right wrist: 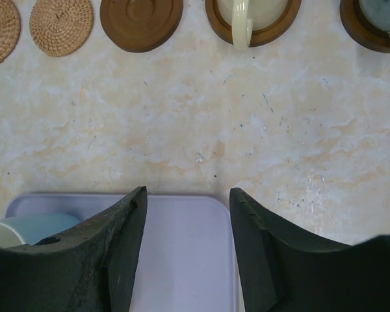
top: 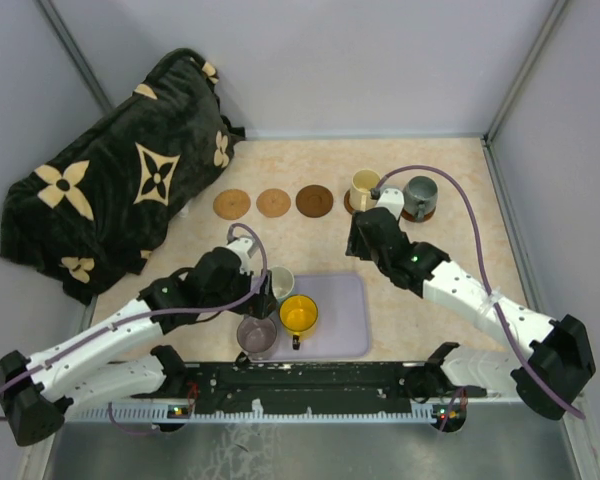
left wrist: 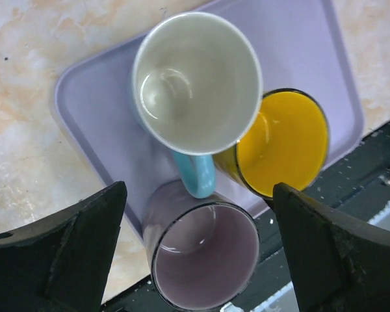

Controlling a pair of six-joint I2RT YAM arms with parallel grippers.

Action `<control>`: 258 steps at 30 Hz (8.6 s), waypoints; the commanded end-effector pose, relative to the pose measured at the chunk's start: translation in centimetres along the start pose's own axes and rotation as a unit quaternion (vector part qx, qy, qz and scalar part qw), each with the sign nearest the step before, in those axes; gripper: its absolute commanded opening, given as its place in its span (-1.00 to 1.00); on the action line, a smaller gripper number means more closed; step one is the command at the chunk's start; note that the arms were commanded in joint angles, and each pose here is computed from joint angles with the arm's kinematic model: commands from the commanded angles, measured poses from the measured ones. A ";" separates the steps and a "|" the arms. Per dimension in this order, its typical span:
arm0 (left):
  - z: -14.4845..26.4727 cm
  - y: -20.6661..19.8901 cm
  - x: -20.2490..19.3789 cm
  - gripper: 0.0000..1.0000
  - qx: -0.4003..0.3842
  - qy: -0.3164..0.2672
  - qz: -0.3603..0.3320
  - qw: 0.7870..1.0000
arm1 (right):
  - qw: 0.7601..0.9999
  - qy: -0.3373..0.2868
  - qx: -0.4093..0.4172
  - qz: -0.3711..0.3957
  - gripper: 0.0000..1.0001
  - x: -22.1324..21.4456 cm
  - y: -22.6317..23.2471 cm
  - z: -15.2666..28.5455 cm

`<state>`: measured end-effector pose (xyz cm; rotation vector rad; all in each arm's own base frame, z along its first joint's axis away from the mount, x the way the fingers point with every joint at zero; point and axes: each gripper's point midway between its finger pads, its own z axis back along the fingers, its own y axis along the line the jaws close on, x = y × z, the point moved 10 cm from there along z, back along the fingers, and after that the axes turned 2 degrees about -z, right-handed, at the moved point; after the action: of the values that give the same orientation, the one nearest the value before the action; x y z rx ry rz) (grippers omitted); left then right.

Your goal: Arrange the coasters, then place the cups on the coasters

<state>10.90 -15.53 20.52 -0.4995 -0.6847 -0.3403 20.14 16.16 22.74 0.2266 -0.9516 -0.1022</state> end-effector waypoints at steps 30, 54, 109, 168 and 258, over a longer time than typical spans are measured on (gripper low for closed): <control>-5.7 -0.2 -1.7 -0.89 0.019 0.061 0.008 0.998 | 0.999 -0.014 0.016 -0.034 0.12 0.5 -0.2 1.2; -7.1 -4.6 12.2 -1.00 0.102 -0.137 -0.011 0.985 | 0.999 -0.016 0.012 -0.031 0.12 -0.5 -1.5 2.0; -23.5 -1.5 23.1 -1.00 0.139 -0.107 0.140 0.974 | 1.000 0.002 -0.009 -0.020 0.11 -1.3 -2.8 3.2; -22.4 -1.5 20.9 0.46 0.157 -0.096 0.125 0.975 | 0.999 0.000 0.012 -0.042 0.10 -1.7 -2.8 3.5; 1.0 -0.4 1.1 0.79 -0.040 -0.017 0.061 0.997 | 0.978 0.133 0.107 0.122 -0.98 -9.1 9.2 0.9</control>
<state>10.82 -15.10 21.97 -0.5988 -0.6469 -0.2268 12.93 25.48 15.87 0.2969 -0.6031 0.3137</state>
